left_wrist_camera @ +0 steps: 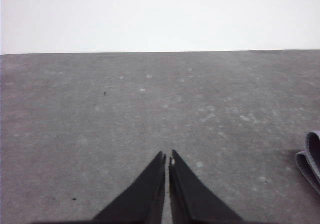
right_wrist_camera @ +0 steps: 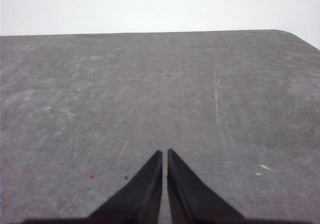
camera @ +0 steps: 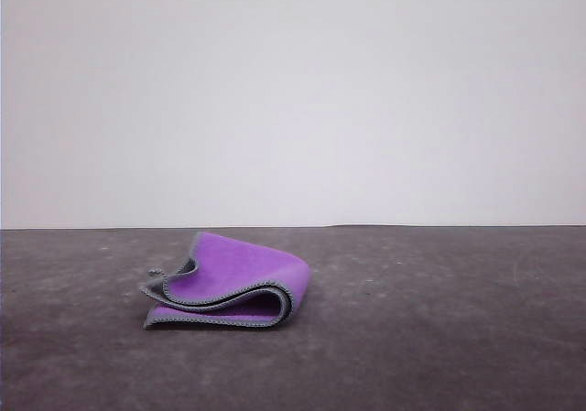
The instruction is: Fold clothes
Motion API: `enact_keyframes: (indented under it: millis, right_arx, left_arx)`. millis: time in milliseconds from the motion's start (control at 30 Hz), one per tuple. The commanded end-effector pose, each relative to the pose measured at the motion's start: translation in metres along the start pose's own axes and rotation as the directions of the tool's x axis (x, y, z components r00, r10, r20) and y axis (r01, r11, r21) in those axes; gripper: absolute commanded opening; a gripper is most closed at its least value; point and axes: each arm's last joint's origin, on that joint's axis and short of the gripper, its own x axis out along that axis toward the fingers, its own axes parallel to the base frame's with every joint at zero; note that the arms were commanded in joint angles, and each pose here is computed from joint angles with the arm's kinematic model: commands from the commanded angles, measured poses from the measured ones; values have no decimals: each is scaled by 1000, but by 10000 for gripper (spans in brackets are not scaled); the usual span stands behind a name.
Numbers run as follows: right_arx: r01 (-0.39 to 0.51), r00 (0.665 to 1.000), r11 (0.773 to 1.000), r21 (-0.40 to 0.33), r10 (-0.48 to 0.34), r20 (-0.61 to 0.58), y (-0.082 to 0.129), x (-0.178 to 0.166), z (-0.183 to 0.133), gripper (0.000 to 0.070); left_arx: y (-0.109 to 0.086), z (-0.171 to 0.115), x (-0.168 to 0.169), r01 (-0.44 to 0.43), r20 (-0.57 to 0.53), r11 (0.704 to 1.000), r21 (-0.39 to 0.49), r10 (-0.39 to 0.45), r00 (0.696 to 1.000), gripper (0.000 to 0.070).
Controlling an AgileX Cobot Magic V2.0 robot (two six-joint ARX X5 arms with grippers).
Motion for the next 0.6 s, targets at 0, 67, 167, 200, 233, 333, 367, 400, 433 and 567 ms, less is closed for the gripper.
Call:
enact_keyframes:
  millis: [0, 67, 167, 200, 233, 333, 367, 400, 433, 567]
  right_arx:
    - [1, 1000, 1000, -4, -1, 6, 0, 0, 0, 16]
    - [1, 1000, 1000, -4, -1, 6, 0, 0, 0, 16]
    - [1, 1000, 1000, -4, -1, 6, 0, 0, 0, 16]
    - [1, 1000, 1000, -4, -1, 6, 0, 0, 0, 16]
    - [1, 1000, 1000, -4, -1, 6, 0, 0, 0, 16]
    - [1, 1000, 1000, -4, -1, 6, 0, 0, 0, 16]
    - [1, 1000, 1000, -4, -1, 6, 0, 0, 0, 16]
    - [1, 1000, 1000, -4, -1, 6, 0, 0, 0, 16]
    - [1, 1000, 1000, -4, -1, 6, 0, 0, 0, 16]
    - [1, 1000, 1000, -4, -1, 6, 0, 0, 0, 16]
  left_arx:
    - [0, -5, 2, 1, -7, 1000, -9, -1, 1000, 0]
    - [0, -5, 2, 1, -7, 1000, -9, -1, 1000, 0]
    - [0, -5, 2, 1, -7, 1000, -9, -1, 1000, 0]
    - [0, -5, 2, 1, -7, 1000, -9, -1, 1000, 0]
    - [0, -5, 2, 1, -7, 1000, -9, -1, 1000, 0]
    - [0, -5, 2, 1, -7, 1000, -9, -1, 1000, 0]
    - [0, -5, 2, 1, -7, 1000, -9, -1, 1000, 0]
    - [0, -5, 2, 1, -7, 1000, -9, -1, 1000, 0]
    - [0, -5, 2, 1, -7, 1000, -9, -1, 1000, 0]
    - [0, -5, 2, 1, -7, 1000, -8, -1, 1000, 0]
